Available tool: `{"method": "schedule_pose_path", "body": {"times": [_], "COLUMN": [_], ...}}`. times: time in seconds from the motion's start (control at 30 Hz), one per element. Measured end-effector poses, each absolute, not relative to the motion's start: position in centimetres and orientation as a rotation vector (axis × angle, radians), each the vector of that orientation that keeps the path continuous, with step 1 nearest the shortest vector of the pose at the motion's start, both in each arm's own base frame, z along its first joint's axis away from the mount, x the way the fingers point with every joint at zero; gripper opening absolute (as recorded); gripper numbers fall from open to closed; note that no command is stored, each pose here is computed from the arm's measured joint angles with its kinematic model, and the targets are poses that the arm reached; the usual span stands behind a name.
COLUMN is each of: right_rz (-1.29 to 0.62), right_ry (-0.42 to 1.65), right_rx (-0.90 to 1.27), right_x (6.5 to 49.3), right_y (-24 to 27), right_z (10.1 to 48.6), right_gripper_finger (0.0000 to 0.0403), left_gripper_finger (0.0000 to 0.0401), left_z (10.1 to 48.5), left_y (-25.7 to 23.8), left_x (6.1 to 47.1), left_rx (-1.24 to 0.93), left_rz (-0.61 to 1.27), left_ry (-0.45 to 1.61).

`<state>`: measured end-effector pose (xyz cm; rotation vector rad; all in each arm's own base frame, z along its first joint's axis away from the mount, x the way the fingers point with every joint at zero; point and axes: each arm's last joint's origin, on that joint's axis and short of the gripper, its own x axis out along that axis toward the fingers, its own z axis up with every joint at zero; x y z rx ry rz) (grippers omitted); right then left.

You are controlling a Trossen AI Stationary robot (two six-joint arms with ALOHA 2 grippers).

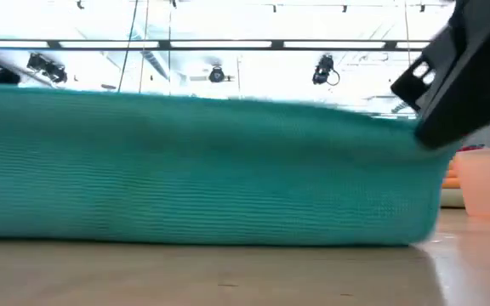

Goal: Fold microfiber towels
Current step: Fold the blue microfiber towel

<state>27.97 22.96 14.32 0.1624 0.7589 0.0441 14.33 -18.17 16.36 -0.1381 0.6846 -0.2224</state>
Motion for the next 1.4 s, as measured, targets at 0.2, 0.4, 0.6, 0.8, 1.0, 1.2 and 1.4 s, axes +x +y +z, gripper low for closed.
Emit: {"method": "schedule_pose_path", "body": {"times": [0.2, 0.4, 0.6, 0.8, 1.0, 1.2, 1.4], "right_rz": [-0.086, -0.28, -0.387, -0.415, -0.437, -0.483, -0.489], "right_ry": [0.743, 0.819, 0.909, 0.916, 0.898, 0.893, 0.854], "right_rx": [0.182, 0.224, 0.275, 0.283, 0.308, 0.364, 0.432], "right_x": [29.9, 31.9, 32.8, 33.3, 33.7, 33.8, 33.2], "right_y": [22.1, 15.7, 11.2, 9.7, 8.6, 7.5, 7.9], "right_z": [17.1, 17.6, 16.2, 16.2, 16.3, 16.5, 18.0], "right_gripper_finger": [0.0002, 0.0002, 0.0002, 0.0003, 0.0038, 0.0118, 0.0194], "left_gripper_finger": [0.0004, 0.0006, 0.0005, 0.0006, 0.0038, 0.0113, 0.0159], "left_z": [18.0, 18.0, 16.5, 16.2, 16.2, 16.2, 17.3], "left_y": [-19.2, -16.7, -13.7, -11.9, -10.7, -10.3, -10.7], "left_x": [14.2, 14.2, 15.4, 16.8, 17.6, 17.7, 17.6], "left_rx": [-0.064, 0.055, 0.084, 0.111, 0.078, 0.071, 0.029], "left_rz": [-0.224, 0.077, 0.222, 0.244, 0.29, 0.31, 0.303], "left_ry": [0.678, 0.769, 0.857, 0.908, 0.934, 0.941, 0.909]}}
